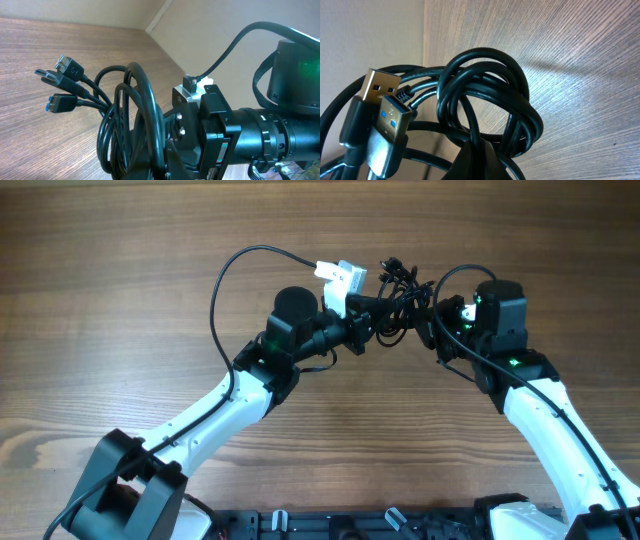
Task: Untangle cables
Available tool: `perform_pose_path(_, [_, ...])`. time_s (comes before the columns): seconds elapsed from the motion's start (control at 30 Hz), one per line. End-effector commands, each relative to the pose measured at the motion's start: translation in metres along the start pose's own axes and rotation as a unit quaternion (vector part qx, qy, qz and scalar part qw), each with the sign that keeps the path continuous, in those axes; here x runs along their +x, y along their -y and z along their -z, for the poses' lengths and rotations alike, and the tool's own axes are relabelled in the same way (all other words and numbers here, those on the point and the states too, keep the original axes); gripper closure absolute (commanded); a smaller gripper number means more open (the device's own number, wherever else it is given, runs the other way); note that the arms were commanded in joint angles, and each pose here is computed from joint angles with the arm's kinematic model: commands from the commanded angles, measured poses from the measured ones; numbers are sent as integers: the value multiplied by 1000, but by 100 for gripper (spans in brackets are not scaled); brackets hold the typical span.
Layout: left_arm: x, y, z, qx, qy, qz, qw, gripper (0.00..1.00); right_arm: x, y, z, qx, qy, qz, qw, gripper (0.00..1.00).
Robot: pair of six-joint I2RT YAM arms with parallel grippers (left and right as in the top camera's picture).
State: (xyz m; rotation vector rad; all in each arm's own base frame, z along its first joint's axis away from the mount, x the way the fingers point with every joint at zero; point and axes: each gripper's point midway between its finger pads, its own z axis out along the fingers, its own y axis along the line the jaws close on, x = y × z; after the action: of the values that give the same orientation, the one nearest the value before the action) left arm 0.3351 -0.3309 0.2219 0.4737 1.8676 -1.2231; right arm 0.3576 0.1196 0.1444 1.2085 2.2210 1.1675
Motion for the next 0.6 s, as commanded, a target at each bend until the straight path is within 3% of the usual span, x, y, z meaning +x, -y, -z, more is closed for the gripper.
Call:
perform_pose_path(0.0, [-9, 20, 3, 30, 8, -9, 999, 96, 1, -6, -2, -5, -5, -7, 1000, 96])
perform_pose_path(0.17, [-9, -1, 5, -15, 11, 0, 1000, 96, 5, -8, -1, -10, -16, 25, 999, 96])
perform_pose_path(0.4, [-27, -64, 32, -99, 28, 6, 995, 96, 40, -40, 7, -98, -115, 136, 979, 96])
perform_pose_path(0.57, [-45, -98, 54, -138, 53, 17, 989, 96, 75, -78, 31, -211, -202, 221, 931, 96])
